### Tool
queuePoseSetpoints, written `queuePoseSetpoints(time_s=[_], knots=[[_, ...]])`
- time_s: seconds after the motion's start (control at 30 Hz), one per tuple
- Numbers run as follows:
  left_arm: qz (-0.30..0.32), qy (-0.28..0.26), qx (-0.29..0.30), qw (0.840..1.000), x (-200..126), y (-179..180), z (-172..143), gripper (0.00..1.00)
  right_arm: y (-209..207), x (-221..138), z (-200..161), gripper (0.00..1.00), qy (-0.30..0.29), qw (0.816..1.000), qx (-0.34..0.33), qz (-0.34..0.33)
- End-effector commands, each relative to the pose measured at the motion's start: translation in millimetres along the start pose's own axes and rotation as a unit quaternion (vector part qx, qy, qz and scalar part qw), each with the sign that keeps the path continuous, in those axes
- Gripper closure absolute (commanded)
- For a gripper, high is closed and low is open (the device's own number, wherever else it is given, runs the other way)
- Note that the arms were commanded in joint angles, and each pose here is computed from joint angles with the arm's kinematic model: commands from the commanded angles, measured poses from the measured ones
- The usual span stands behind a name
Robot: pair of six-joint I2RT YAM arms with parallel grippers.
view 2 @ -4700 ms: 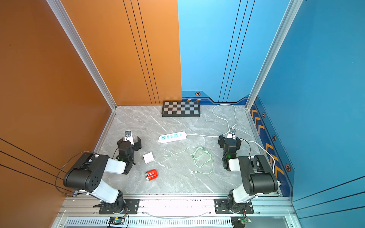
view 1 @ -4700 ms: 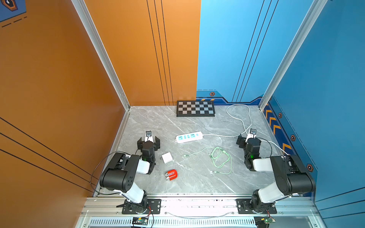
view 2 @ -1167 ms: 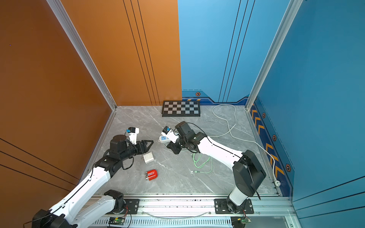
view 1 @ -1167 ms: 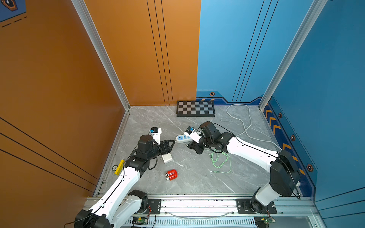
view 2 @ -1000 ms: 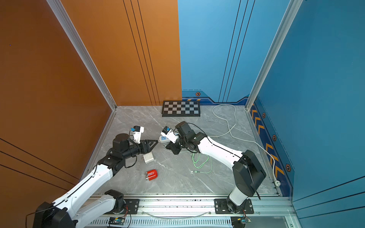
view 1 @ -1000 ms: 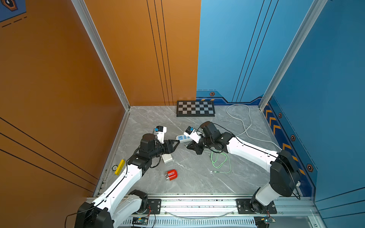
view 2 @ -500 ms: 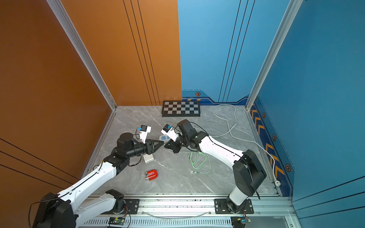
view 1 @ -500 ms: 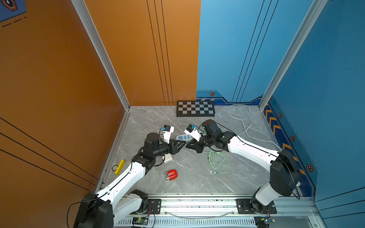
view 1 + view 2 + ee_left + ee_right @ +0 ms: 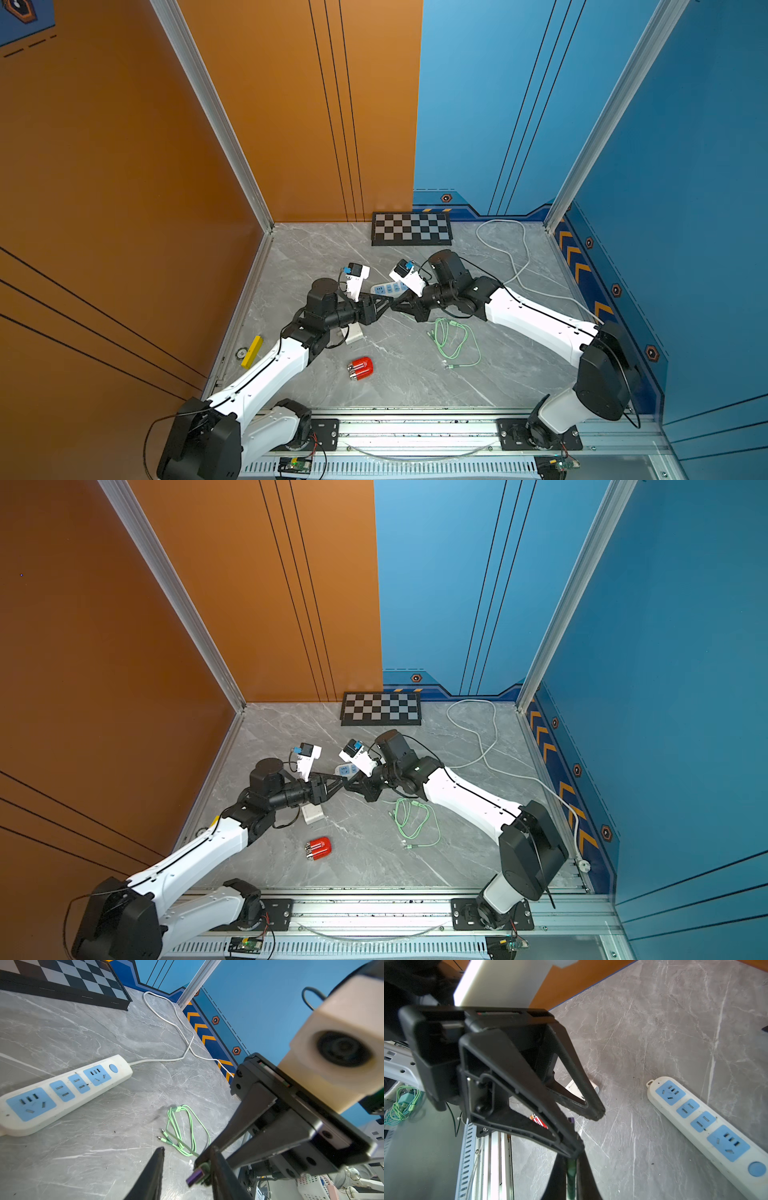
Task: Charge the electric shaver
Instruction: Pick up the charging cable from the center of the board.
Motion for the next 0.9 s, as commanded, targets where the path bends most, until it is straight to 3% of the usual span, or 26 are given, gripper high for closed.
queuePoseSetpoints(time_s=[0.0, 0.1, 0.27, 0.63, 0.73, 0.87], knots=[[-0.037, -0.002, 0.026, 0.999, 2, -17, 7, 0.66, 8, -7, 13, 1.00, -0.023, 1.000, -0.011, 0.012], [-0.043, -0.005, 0.026, 0.999, 2, -20, 9, 0.70, 6, -5, 12, 1.00, -0.020, 1.000, -0.011, 0.010], [-0.050, -0.002, 0.024, 0.998, 2, -21, 7, 1.00, 3, -4, 13, 1.00, -0.022, 1.000, -0.013, 0.002], [-0.036, -0.004, 0.020, 0.999, 0, -15, 3, 1.00, 1, -10, 18, 0.99, -0.034, 0.999, -0.015, -0.016], [-0.012, -0.008, 0.007, 1.000, -2, -4, 0, 1.00, -7, -16, 11, 0.82, -0.037, 0.998, -0.008, -0.045], [0.016, -0.020, -0.009, 1.000, -4, 10, 0, 1.00, -9, -25, 0, 0.68, -0.047, 0.996, -0.006, -0.080]])
Point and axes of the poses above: each gripper's point midway between its finger pads, its own x axis out along the fingers, its own y axis along the line the jaws close on, z = x × y, the point moved 3 cm from there along -x, back along the fingers, and after that the axes turned 11 degrees about x, right-handed, at the moved point
